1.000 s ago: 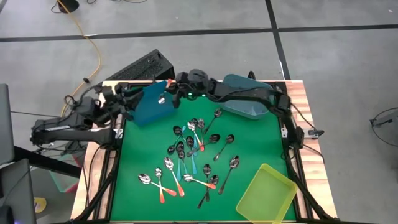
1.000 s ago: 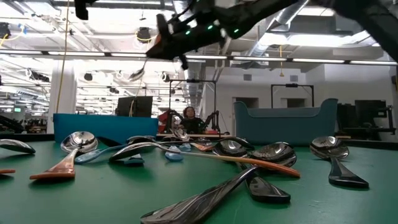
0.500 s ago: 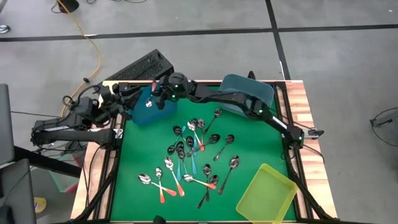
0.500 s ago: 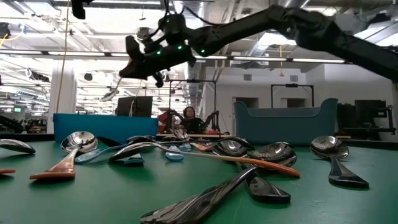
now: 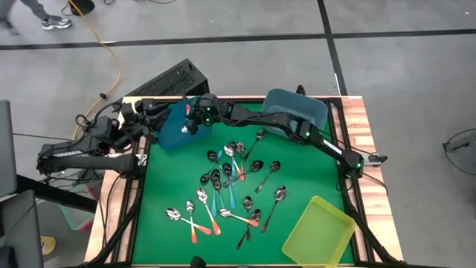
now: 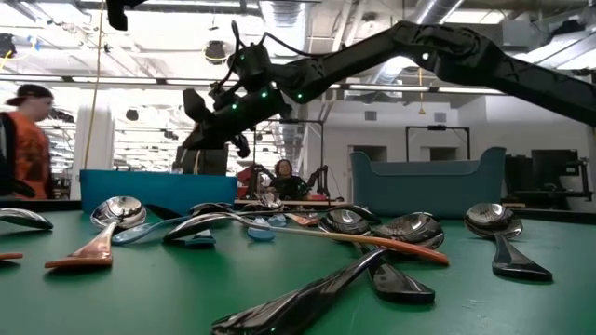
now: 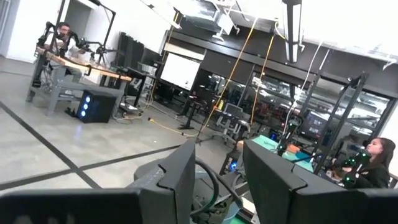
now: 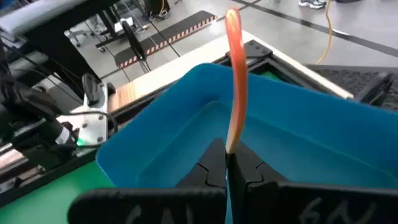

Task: Sort silverware by color (type)
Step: Put the orange spoon into the dark blue bin

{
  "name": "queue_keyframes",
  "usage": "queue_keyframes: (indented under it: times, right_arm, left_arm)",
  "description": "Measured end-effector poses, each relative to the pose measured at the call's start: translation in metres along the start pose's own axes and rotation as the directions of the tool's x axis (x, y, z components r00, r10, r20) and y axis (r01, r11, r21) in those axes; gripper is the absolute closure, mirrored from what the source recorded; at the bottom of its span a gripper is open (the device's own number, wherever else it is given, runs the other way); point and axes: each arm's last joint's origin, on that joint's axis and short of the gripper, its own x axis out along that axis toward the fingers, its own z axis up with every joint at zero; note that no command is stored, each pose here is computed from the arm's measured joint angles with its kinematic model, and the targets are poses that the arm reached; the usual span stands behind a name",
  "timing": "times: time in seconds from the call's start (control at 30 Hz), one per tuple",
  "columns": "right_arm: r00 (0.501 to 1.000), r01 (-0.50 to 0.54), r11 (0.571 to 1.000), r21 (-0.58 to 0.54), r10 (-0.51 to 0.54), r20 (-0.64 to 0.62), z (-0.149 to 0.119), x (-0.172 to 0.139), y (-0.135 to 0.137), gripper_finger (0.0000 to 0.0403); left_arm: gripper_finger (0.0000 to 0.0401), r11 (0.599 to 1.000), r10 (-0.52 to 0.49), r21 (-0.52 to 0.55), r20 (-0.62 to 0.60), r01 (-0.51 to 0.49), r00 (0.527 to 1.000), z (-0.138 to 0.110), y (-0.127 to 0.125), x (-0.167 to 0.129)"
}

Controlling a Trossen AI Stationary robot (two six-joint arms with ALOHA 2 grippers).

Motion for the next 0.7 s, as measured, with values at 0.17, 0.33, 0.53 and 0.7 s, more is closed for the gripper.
queue_keyframes:
  times: [0.17, 0.33, 0.53, 0.7]
  right_arm:
    - [1.000, 0.007, 1.000, -0.005, -0.007, -0.020, -0.0034, 0.0009, -0.0003, 0.0383]
    - [0.999, 0.045, 0.999, -0.005, -0.046, -0.029, -0.0043, 0.0007, -0.0039, 0.0344]
    - [0.996, 0.049, 0.998, -0.042, -0.052, -0.073, -0.0073, 0.0001, -0.0085, 0.0291]
    - [0.992, 0.042, 0.996, -0.085, -0.051, -0.111, -0.0052, -0.0043, -0.0083, 0.0242]
  left_arm:
    - [0.0283, 1.000, 0.003, -0.001, 0.001, -0.003, 1.000, 0.0000, 0.0001, 0.0000]
    - [0.0283, 1.000, 0.018, -0.002, 0.004, -0.018, 1.000, 0.0001, 0.0005, 0.0000]
    - [0.0283, 1.000, 0.021, 0.000, 0.003, -0.021, 1.000, -0.0002, 0.0007, 0.0000]
    - [0.0283, 1.000, 0.029, 0.012, -0.022, -0.028, 0.999, -0.0028, 0.0015, -0.0001]
